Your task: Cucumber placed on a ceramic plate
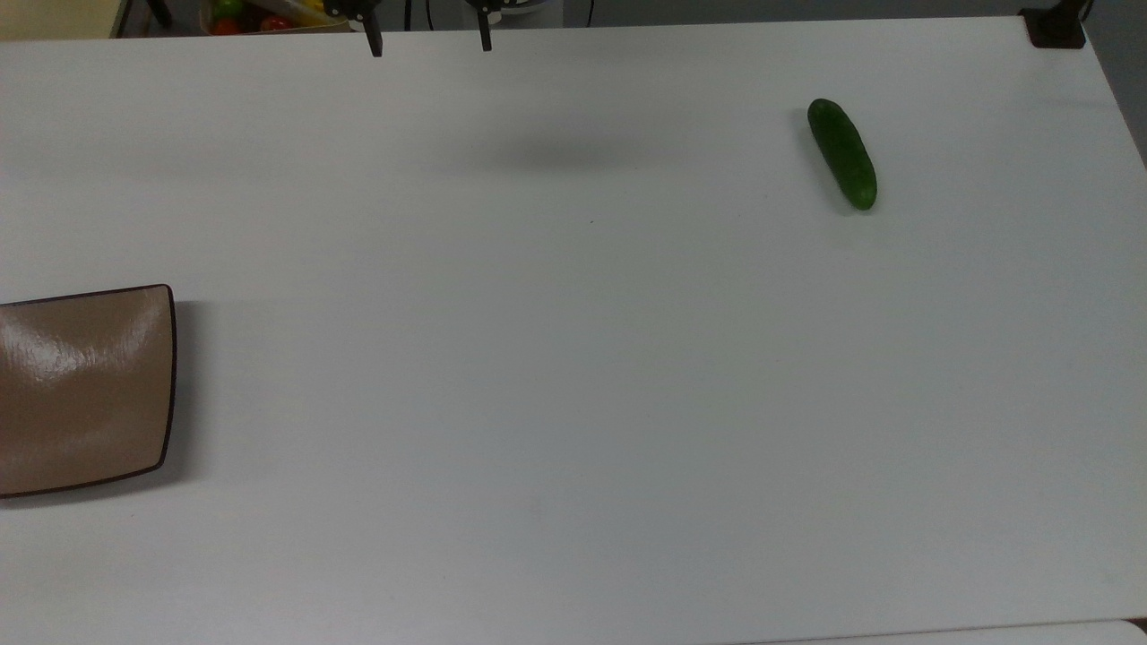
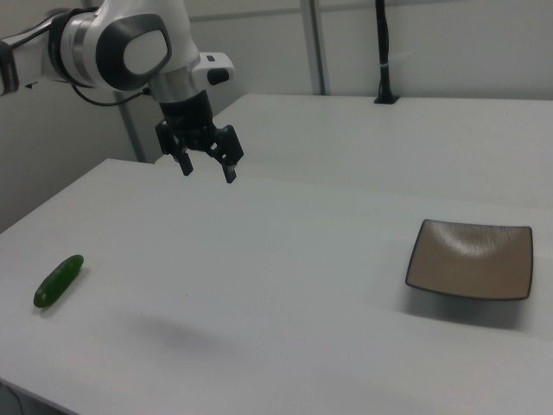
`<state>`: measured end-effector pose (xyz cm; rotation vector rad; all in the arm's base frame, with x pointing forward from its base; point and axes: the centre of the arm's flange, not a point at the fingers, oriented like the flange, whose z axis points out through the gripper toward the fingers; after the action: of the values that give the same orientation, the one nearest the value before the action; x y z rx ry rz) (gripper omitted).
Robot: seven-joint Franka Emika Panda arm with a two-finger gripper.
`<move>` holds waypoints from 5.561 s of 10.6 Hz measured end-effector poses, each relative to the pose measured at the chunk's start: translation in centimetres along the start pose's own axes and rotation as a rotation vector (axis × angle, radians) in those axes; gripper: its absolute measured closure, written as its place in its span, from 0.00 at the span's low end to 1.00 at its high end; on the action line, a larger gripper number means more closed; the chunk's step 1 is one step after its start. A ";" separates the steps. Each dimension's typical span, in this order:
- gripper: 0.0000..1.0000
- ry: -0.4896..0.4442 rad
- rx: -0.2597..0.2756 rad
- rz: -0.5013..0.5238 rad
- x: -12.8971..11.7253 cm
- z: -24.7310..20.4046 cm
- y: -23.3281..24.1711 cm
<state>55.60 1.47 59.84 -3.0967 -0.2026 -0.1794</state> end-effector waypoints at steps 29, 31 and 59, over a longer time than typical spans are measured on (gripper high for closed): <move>0.00 -0.183 0.064 -0.081 -7.0 14.2 -41.8; 0.00 -0.198 0.062 -0.086 -7.9 18.4 -43.9; 0.53 -0.074 -0.003 0.081 -2.9 6.9 -29.4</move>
<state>49.61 30.53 53.42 -3.1103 -0.0786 -0.0622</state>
